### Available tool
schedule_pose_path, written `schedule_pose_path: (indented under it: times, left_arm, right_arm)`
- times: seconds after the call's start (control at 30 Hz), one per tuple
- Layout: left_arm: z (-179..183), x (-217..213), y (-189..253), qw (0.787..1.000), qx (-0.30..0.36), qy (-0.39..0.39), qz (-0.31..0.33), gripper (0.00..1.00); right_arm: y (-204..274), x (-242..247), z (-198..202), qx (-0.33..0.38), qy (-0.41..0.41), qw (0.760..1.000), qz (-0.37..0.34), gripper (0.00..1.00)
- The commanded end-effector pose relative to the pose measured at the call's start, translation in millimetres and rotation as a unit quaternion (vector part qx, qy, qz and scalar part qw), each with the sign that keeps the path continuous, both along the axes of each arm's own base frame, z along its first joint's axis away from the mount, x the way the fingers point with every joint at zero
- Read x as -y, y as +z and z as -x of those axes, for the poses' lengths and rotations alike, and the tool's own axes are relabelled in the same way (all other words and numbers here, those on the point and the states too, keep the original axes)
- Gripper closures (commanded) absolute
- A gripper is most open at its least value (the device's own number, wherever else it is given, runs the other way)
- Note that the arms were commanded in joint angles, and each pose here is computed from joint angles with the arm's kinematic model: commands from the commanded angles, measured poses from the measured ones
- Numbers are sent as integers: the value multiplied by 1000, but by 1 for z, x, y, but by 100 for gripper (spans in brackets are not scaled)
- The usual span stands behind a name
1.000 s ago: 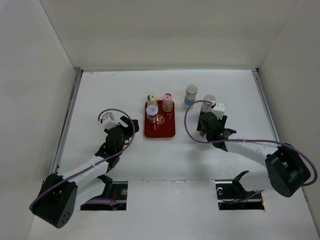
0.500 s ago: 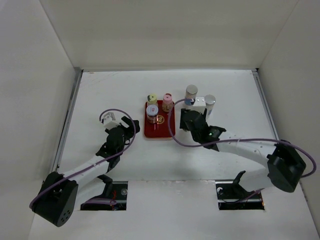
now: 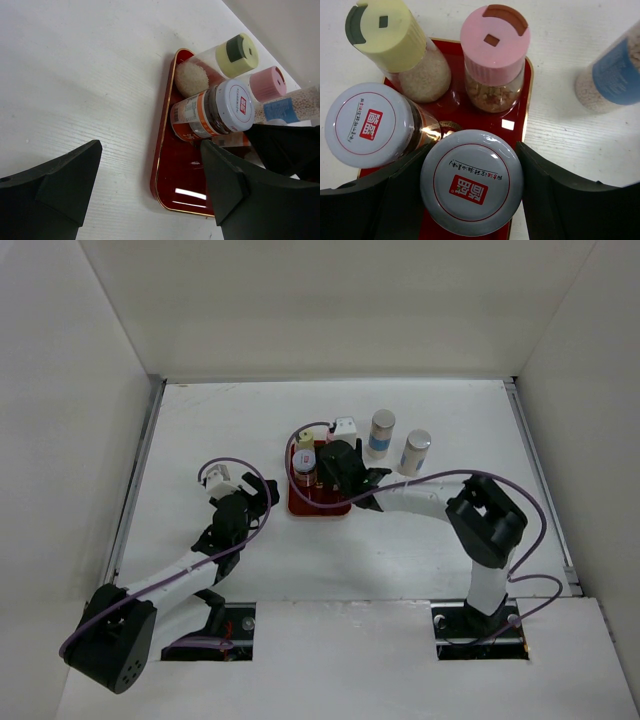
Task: Organize the condiment bottles
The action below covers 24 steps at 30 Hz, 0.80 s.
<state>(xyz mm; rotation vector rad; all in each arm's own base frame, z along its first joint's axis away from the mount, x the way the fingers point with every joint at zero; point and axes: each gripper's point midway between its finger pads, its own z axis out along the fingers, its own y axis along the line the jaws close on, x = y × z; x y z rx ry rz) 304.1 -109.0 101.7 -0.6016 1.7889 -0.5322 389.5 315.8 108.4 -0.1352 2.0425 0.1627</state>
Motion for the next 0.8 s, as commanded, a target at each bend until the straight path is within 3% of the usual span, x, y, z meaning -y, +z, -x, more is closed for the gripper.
schedule_pose_path:
  times: [0.0, 0.37, 0.53, 0.77]
  left_arm:
    - [-5, 4, 16, 1000, 28, -2, 14, 20]
    - [-5, 6, 16, 999, 29, -5, 15, 20]
    - [-5, 5, 17, 999, 30, -2, 15, 20]
    - [-4, 6, 18, 999, 31, -6, 16, 20]
  right_arm:
    - [58, -23, -31, 69, -6, 995, -71, 45]
    - [53, -13, -42, 73, -31, 994, -79, 31]
    - [66, -6, -32, 70, -27, 994, -78, 17]
    - [92, 13, 3, 69, -18, 994, -85, 18]
